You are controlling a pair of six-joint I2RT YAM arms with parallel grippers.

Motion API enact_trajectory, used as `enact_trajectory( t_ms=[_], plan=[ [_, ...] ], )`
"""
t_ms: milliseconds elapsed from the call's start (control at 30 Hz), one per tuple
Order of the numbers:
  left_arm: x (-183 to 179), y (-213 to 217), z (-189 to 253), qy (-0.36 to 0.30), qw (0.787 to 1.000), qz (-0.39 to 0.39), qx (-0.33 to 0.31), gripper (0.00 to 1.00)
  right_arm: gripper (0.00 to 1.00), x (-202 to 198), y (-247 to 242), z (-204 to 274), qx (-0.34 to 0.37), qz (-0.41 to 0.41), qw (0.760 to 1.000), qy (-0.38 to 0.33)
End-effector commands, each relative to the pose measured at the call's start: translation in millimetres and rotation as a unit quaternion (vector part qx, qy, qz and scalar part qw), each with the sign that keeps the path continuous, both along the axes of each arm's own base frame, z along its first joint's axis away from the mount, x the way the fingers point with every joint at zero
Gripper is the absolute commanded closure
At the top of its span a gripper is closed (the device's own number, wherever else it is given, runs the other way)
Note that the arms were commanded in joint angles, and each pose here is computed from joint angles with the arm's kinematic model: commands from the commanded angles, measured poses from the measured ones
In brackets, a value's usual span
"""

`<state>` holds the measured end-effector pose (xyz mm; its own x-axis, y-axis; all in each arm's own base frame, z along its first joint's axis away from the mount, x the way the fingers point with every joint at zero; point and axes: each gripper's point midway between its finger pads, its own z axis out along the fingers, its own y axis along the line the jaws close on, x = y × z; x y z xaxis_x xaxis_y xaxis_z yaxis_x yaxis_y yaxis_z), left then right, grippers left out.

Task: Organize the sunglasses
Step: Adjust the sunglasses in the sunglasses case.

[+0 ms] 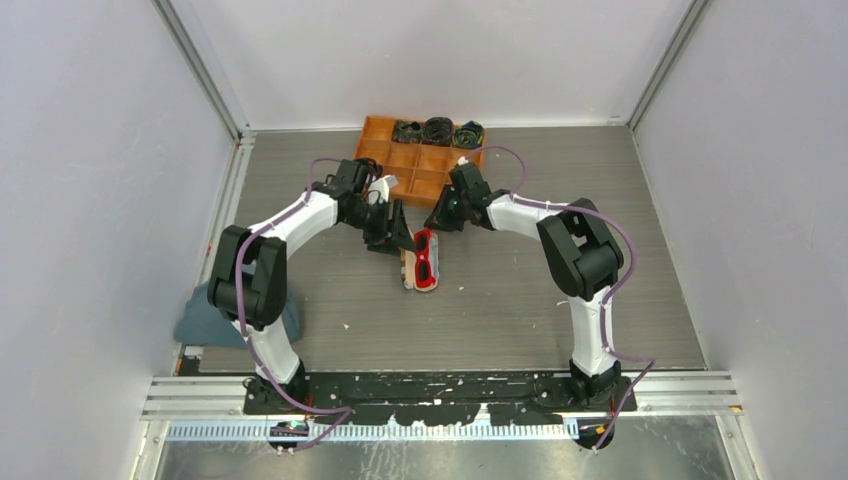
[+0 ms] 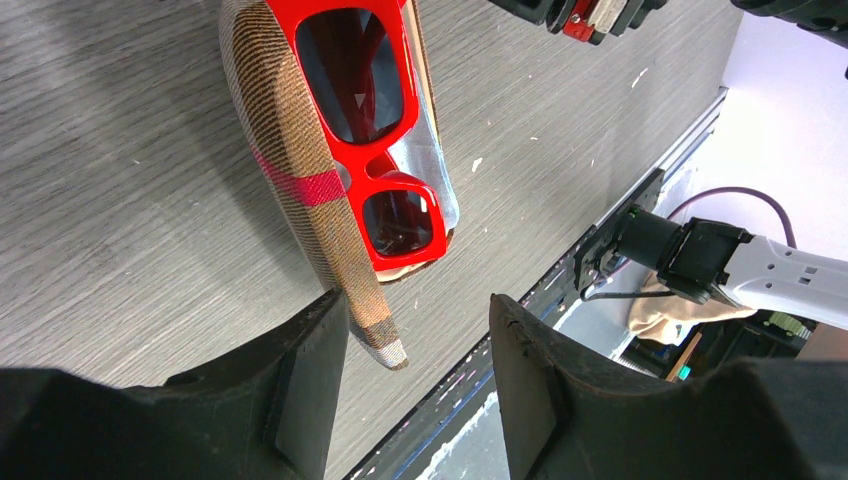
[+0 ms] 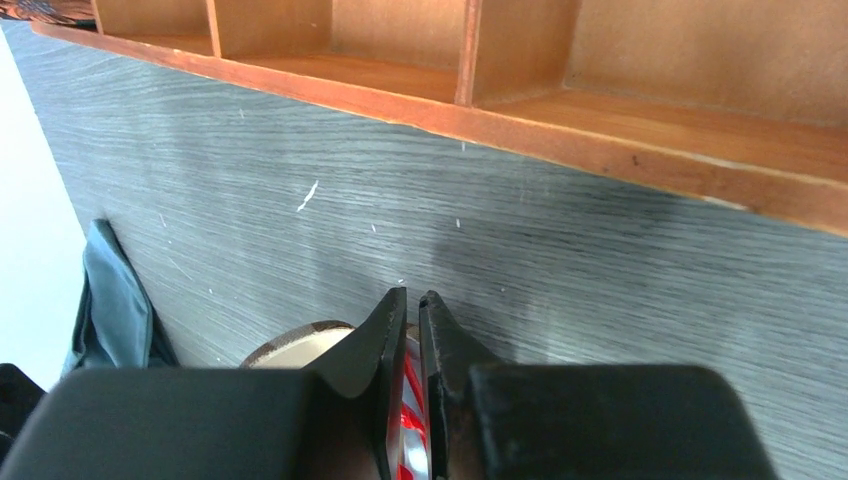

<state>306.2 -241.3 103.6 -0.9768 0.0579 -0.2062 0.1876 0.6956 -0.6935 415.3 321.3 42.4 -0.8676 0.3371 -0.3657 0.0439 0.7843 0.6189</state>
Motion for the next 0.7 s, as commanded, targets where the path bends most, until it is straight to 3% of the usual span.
enact_trajectory(
  t_ms=[0,533,667],
  plan=[
    [1,-2,3,-0.006,1.0,-0.006,-0.012,0.45,0.84,0,6,26,0.024,0.011,0.999,-0.028],
    [1,-2,3,-0.003,1.0,-0.004,-0.012,0.45,0.83,-8,1,30,0.015,0.021,0.999,-0.04],
    [2,-2,3,-0.003,1.0,-0.003,-0.012,0.45,0.78,1,-15,34,0.0,-0.009,0.999,-0.04]
  ],
)
